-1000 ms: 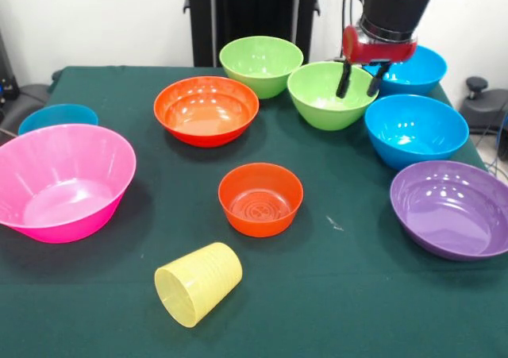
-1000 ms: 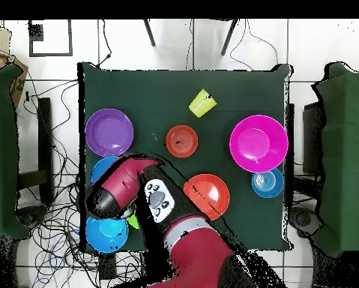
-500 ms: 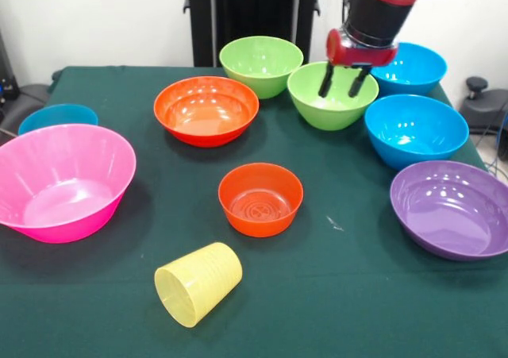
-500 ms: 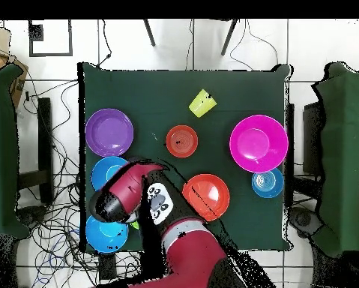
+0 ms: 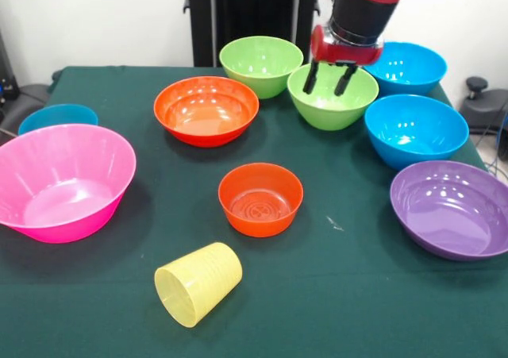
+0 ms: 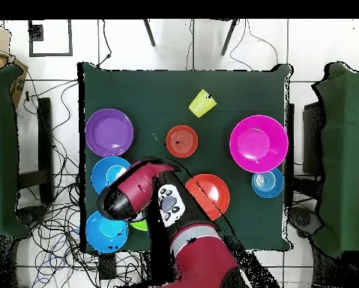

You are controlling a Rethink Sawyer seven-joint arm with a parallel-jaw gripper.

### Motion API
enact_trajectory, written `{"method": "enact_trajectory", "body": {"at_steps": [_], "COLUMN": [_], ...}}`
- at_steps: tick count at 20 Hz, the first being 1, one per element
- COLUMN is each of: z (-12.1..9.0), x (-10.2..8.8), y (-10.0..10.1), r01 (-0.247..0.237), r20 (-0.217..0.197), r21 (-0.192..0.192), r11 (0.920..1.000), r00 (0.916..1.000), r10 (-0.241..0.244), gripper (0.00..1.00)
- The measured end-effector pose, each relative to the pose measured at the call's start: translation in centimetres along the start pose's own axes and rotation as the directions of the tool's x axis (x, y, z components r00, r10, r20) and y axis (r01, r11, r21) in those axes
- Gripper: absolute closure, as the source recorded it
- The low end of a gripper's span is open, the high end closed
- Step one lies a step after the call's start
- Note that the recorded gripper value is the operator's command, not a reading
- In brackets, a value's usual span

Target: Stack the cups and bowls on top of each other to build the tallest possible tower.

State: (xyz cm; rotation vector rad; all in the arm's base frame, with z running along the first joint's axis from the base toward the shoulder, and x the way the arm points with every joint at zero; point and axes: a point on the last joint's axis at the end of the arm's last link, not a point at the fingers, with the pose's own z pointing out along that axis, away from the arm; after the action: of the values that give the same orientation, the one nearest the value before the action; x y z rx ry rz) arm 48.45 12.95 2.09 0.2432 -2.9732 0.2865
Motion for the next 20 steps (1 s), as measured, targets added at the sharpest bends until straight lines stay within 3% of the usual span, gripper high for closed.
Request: {"method": "enact_trajectory", "body": {"at_steps": [11,20], "z": [1.6,1.5], "x": [1.1,0.8], "y": [-0.5,-0.8], "r01": [-0.011,-0.018], "r20": [-0.038,-0.024], "r21": [0.017,0.012], "r11": [0.9998,0.9998], "r00": [0.9992,0.9995], "r10": [0.012,0.019], "gripper": [0.0,0.0]}}
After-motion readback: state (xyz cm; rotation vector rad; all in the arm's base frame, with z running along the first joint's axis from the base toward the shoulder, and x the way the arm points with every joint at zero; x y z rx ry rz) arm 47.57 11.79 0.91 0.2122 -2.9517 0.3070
